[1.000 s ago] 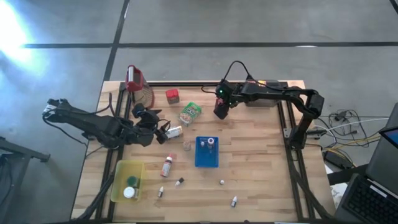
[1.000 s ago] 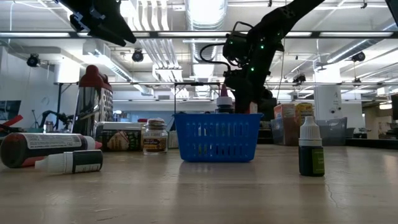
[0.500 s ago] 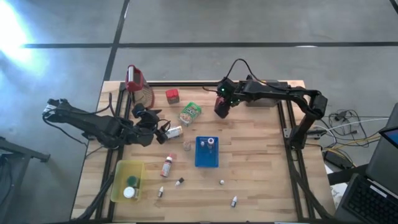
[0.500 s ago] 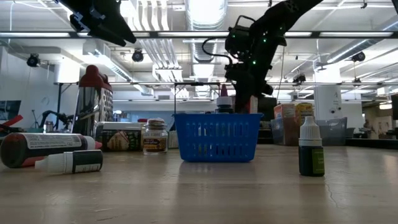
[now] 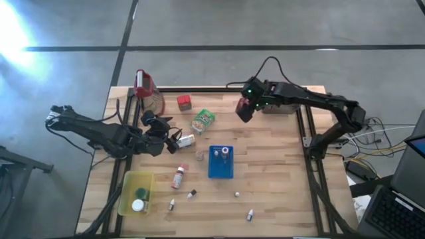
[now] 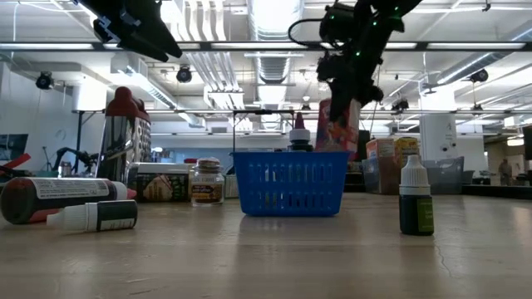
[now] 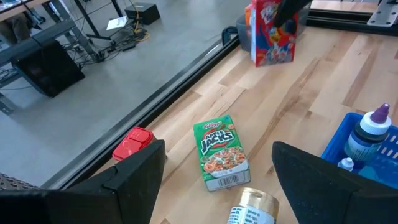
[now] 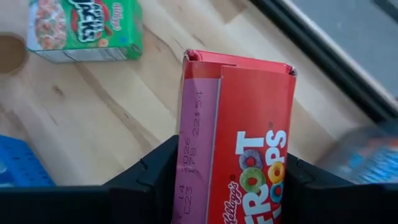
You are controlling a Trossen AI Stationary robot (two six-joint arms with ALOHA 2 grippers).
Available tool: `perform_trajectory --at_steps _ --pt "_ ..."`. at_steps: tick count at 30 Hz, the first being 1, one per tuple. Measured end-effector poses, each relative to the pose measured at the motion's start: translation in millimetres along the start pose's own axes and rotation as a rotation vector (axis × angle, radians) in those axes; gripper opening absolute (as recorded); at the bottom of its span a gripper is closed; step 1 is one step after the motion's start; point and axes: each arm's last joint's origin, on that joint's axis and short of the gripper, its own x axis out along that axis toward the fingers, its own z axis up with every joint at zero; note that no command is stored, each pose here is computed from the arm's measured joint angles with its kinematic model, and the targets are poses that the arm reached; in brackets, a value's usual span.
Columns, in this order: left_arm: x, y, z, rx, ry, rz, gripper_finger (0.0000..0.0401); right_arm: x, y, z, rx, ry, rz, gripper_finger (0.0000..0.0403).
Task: Pick & Place Kitchen Items
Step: Put the red cereal box into the black bin
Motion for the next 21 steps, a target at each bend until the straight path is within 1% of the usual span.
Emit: perform_trajectory --at_steps 4,8,15,18,21 --pt "0.0 0.0 0.0 0.000 0.000 0.000 0.0300 -20.3 -7.2 -6.0 0.036 -0.011 -0.061 0.0179" --pt "0.0 0.0 0.1 0.000 0.000 0.000 0.0300 -41.7 -14.7 -12.1 0.081 -0.050 -0.138 0.0173" --pt "0.0 0.0 0.1 0.000 0.000 0.000 0.0301 -76.2 -30.9 -23.2 0.219 -0.141 -0.265 0.0159" --pt "0.1 0.0 0.0 0.000 0.000 0.000 0.0300 -87.7 -39.0 -29.3 0.286 -0.163 -0.328 0.0166" --pt "0.0 0.0 0.0 0.000 0.000 0.000 0.0300 -94.8 -46.2 -34.5 0.344 -0.164 -0.365 0.0176"
